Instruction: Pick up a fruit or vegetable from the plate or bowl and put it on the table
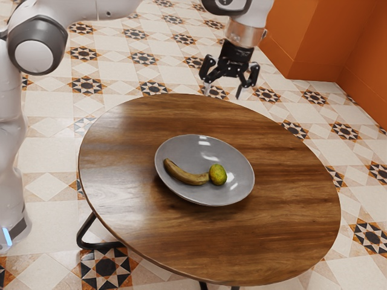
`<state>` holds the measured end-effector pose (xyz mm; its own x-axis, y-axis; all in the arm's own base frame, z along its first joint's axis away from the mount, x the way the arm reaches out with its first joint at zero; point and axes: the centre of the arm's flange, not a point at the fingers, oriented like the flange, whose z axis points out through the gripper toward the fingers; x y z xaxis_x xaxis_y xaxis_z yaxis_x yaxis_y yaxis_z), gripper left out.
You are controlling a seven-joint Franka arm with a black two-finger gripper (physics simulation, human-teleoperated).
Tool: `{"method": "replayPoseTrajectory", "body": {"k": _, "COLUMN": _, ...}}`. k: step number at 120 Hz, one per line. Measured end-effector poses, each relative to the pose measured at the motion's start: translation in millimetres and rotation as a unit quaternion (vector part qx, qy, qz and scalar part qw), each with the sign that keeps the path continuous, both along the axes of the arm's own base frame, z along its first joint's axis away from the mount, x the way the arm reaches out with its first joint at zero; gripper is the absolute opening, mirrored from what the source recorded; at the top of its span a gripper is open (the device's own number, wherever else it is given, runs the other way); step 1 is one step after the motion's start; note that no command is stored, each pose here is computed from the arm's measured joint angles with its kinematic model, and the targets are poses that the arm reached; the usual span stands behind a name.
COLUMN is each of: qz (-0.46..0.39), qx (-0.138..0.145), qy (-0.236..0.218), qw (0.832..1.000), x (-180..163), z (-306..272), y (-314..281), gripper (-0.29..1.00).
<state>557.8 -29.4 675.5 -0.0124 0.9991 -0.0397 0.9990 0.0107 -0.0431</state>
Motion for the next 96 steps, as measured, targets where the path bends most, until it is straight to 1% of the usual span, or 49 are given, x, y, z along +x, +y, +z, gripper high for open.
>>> {"method": "replayPoseTrajectory", "body": {"k": 10, "qz": 0.046, "qx": 0.003, "qy": 0.002, "qw": 0.999, "x": 0, "z": 0, "y": 4, "gripper": 0.7}}
{"method": "replayPoseTrajectory", "body": {"k": 18, "qz": 0.056, "qx": 0.001, "qy": 0.005, "qw": 0.998, "x": 0, "z": -1, "y": -1, "gripper": 0.7}}
{"method": "replayPoseTrajectory", "body": {"k": 26, "qz": 0.033, "qx": -0.007, "qy": 0.0, "qw": 0.999, "x": -5, "z": 5, "y": -15, "gripper": 0.7}}
{"method": "replayPoseTrajectory", "body": {"k": 39, "qz": -0.034, "qx": -0.008, "qy": 0.012, "qw": 0.999, "x": -6, "z": -4, "y": -29, "gripper": 0.7}}
{"method": "replayPoseTrajectory", "body": {"k": 42, "qz": -0.05, "qx": -0.002, "qy": 0.016, "qw": 0.999, "x": -4, "z": -9, "y": -28, "gripper": 0.7}}
{"method": "replayPoseTrajectory", "body": {"k": 47, "qz": -0.081, "qx": 0.017, "qy": 0.024, "qw": 0.996, "x": 0, "z": -18, "y": -31, "gripper": 0.7}}
{"method": "replayPoseTrajectory", "body": {"k": 57, "qz": -0.149, "qx": 0.043, "qy": 0.047, "qw": 0.987, "x": 13, "z": -46, "y": -36, "gripper": 0.7}}
{"method": "replayPoseTrajectory", "body": {"k": 63, "qz": -0.19, "qx": 0.047, "qy": 0.063, "qw": 0.979, "x": 7, "z": -66, "y": -30, "gripper": 0.7}}
{"method": "replayPoseTrajectory", "body": {"k": 68, "qz": -0.227, "qx": 0.05, "qy": 0.069, "qw": 0.97, "x": -8, "z": -82, "y": -20, "gripper": 0.7}}
{"method": "replayPoseTrajectory", "body": {"k": 73, "qz": -0.264, "qx": 0.052, "qy": 0.066, "qw": 0.961, "x": -21, "z": -94, "y": -11, "gripper": 0.7}}
{"method": "replayPoseTrajectory", "body": {"k": 82, "qz": -0.325, "qx": 0.066, "qy": 0.048, "qw": 0.942, "x": -24, "z": -107, "y": 4, "gripper": 0.7}}
{"method": "replayPoseTrajectory", "body": {"k": 89, "qz": -0.381, "qx": 0.073, "qy": 0.038, "qw": 0.921, "x": -29, "z": -114, "y": -2, "gripper": 0.7}}
{"method": "replayPoseTrajectory", "body": {"k": 96, "qz": -0.447, "qx": 0.077, "qy": 0.029, "qw": 0.891, "x": -43, "z": -125, "y": -26, "gripper": 0.7}}
